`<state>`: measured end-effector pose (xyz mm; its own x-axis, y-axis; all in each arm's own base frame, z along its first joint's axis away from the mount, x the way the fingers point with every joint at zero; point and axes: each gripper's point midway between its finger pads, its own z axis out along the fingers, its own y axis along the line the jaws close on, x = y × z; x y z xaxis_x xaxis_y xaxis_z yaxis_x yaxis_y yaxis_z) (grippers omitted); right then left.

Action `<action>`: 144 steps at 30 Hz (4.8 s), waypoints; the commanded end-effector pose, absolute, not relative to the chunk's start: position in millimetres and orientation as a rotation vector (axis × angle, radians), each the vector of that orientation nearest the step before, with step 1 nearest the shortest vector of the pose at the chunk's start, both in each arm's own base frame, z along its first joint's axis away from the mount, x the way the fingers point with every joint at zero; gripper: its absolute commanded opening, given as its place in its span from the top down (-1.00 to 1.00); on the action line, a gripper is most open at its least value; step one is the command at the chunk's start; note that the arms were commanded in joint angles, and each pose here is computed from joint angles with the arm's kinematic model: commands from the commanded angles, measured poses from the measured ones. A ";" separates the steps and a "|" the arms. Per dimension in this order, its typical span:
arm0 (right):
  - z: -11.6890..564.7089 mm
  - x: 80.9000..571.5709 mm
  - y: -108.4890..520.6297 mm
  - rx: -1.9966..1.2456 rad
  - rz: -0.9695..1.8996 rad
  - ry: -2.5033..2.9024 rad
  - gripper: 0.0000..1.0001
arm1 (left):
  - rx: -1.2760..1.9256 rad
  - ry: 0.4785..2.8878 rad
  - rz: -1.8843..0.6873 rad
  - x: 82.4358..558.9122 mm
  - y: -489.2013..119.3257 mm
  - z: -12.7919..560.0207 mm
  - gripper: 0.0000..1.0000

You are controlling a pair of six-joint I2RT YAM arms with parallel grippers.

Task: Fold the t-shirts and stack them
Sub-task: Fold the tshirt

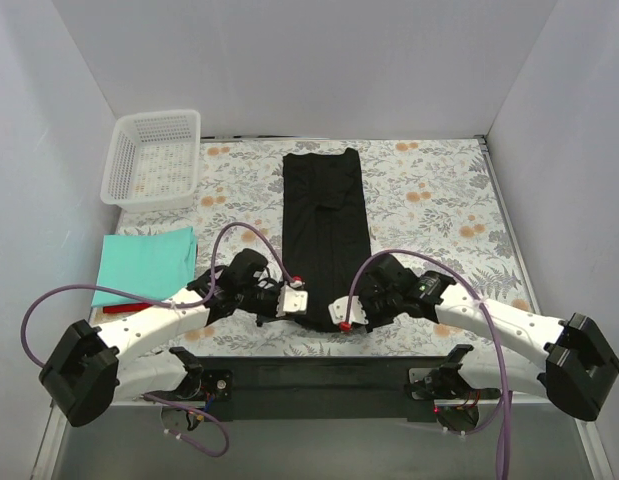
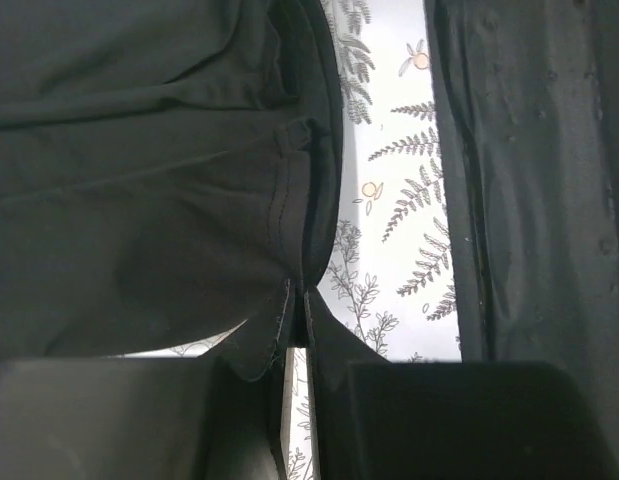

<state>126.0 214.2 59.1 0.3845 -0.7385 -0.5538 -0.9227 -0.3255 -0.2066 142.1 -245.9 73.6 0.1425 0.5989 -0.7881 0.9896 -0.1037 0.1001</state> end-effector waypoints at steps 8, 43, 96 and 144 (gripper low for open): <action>119.6 199.9 232.7 -2.063 0.364 1.362 0.97 | 1.603 1.568 -0.735 225.6 -247.7 115.8 1.00; 86.9 462.2 245.1 -1.942 0.159 1.342 0.97 | 1.476 1.587 -0.499 482.3 -233.9 77.8 1.00; 107.4 303.8 284.8 -0.681 1.686 2.332 -0.07 | 0.130 2.415 -1.770 314.3 -309.1 88.7 -0.14; 106.8 339.5 222.7 -1.585 0.612 1.870 -0.17 | 1.278 1.603 -0.761 313.8 -198.0 138.8 -0.09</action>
